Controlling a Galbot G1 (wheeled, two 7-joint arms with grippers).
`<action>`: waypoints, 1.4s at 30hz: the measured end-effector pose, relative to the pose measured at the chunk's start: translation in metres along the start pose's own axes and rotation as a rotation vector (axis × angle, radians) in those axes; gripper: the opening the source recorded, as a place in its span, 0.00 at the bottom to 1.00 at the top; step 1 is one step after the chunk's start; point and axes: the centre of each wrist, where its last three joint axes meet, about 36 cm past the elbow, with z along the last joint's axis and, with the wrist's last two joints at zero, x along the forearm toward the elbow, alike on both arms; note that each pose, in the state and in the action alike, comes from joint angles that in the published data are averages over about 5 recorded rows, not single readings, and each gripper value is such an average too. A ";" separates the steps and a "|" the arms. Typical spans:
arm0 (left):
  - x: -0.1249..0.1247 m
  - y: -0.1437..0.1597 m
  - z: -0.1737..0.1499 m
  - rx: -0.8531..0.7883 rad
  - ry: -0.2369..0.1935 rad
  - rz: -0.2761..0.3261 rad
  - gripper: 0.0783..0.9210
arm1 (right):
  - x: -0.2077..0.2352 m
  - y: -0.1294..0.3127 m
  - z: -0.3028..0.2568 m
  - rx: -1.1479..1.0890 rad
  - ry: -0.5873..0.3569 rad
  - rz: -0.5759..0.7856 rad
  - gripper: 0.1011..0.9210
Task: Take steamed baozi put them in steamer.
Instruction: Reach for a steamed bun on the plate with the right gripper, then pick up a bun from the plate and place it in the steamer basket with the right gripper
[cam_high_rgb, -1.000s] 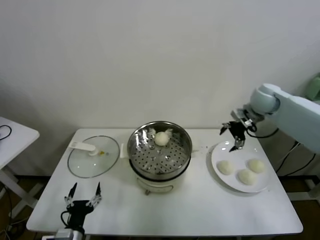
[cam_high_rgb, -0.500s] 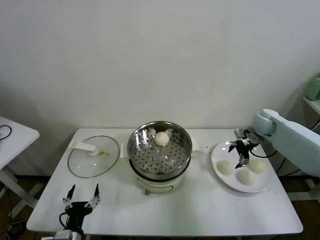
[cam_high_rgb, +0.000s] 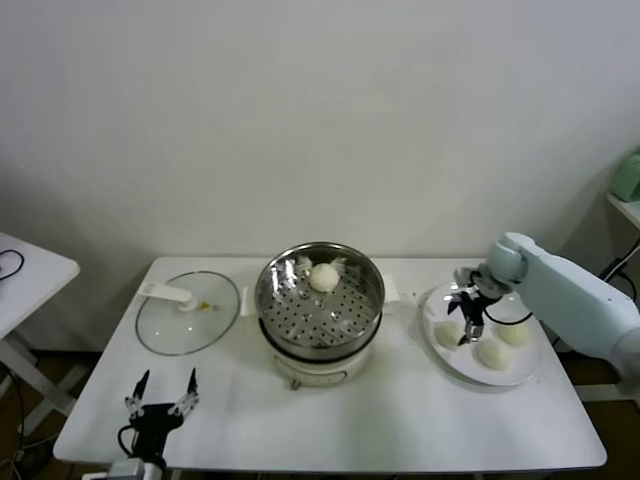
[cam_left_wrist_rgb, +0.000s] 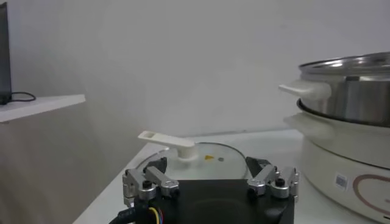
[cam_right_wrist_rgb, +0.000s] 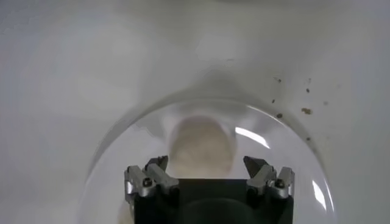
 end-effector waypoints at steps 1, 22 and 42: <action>0.000 0.000 0.000 0.001 0.000 0.000 0.88 | -0.002 -0.001 0.000 0.000 0.001 -0.002 0.88; -0.001 -0.004 0.001 0.004 0.002 0.001 0.88 | -0.017 -0.006 0.002 -0.020 0.001 -0.021 0.78; 0.000 -0.003 -0.002 0.001 -0.002 0.003 0.88 | 0.038 -0.025 0.002 -0.073 -0.077 0.045 0.74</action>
